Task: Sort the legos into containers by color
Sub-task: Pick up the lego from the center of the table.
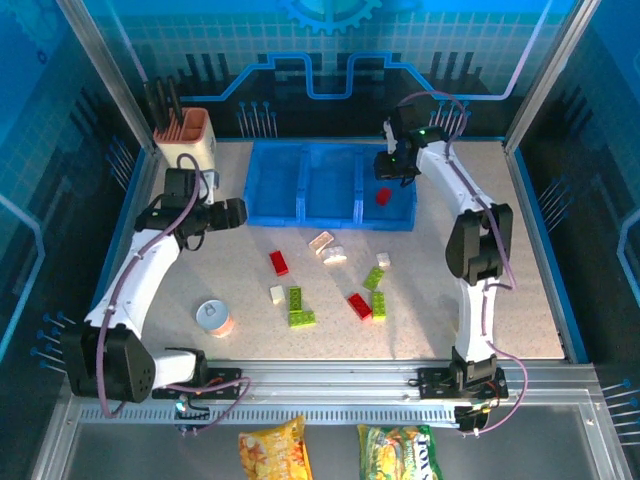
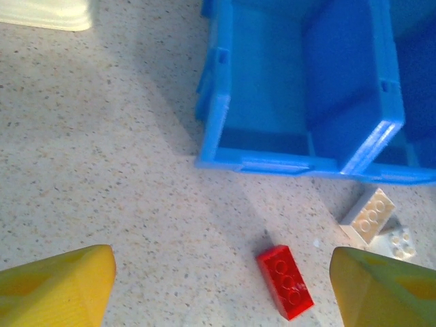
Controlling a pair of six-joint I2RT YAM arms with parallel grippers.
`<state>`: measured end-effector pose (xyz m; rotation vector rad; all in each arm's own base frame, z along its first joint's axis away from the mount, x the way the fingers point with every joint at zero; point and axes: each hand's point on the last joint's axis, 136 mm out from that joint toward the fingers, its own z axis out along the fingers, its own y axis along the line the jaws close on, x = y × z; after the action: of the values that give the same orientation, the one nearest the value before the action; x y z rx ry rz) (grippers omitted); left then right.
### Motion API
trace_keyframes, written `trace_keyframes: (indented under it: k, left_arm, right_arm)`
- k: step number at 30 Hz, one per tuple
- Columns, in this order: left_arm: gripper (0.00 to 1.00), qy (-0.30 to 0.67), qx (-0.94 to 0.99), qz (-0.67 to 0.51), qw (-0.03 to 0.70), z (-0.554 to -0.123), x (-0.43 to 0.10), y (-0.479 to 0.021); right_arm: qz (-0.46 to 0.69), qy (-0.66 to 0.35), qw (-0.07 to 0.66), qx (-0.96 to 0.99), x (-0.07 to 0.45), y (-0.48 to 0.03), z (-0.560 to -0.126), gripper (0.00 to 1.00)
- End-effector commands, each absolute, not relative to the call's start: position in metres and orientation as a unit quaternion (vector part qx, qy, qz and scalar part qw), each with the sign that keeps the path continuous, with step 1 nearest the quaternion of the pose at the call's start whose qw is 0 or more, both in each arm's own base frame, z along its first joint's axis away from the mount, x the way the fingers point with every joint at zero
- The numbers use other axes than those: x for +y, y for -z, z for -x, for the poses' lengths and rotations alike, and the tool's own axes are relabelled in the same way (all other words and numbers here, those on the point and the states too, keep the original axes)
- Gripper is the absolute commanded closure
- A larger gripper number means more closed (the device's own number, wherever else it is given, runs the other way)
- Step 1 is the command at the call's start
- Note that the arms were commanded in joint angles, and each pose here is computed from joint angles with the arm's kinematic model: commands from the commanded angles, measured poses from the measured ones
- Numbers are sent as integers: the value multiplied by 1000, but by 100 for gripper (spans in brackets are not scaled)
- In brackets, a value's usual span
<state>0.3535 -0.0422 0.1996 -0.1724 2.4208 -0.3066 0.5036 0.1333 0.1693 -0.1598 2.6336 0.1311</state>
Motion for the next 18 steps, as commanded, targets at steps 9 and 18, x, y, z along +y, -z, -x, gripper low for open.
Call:
trace_keyframes:
  k: [9, 18]
  left_arm:
    - [23, 130, 948, 82, 279, -349, -109, -186]
    - [27, 139, 954, 85, 253, -349, -163, -151]
  right_arm:
    - [56, -73, 264, 960, 138, -203, -431, 53]
    - [52, -67, 260, 962, 125, -196, -394, 53]
